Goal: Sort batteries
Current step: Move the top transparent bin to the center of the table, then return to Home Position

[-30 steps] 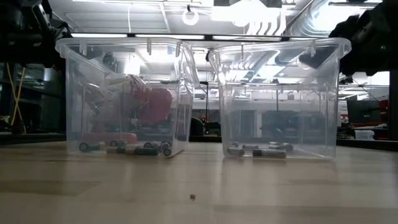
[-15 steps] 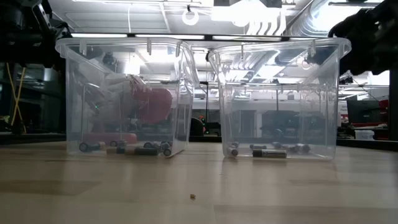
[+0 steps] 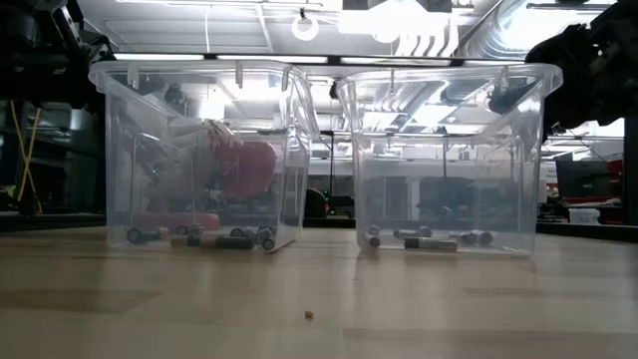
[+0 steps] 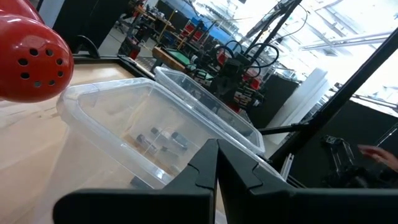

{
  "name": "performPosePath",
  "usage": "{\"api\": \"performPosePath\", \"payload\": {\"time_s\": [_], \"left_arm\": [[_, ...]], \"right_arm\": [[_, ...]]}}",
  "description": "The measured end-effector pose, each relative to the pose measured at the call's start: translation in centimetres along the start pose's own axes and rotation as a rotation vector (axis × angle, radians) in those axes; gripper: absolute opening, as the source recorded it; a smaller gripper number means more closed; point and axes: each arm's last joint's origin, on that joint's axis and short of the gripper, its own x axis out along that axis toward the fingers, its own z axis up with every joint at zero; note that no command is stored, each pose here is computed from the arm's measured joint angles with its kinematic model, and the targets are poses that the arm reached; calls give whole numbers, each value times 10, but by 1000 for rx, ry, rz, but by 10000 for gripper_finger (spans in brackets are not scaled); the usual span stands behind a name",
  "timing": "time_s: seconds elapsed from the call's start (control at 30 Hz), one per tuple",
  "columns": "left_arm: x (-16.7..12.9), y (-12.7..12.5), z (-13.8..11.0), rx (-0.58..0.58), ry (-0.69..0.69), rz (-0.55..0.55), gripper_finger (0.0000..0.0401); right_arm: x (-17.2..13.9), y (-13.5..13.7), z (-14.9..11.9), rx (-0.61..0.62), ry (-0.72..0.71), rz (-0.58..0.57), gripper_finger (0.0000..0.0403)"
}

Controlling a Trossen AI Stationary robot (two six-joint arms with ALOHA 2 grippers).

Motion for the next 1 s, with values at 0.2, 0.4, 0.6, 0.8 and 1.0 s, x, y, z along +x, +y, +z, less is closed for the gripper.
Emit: {"api": "performPosePath", "payload": {"time_s": [0.2,0.4,0.6,0.8,1.0], "left_arm": [[0,0,0,0,-1,2,0],[0,2,1,1,-14,23,0],[0,2,1,1,-9,18,0],[0,0,0,0,3,-3,0],[0,-2,-2,-1,20,-26,0]], "right_arm": [[-2,1,0,-1,-3,5,0],[-24,5,6,-7,-112,39,0],[-30,10,29,-19,-362,82,0],[-30,10,29,-19,-369,85,0],[-27,8,24,-17,-308,64,0]]}}
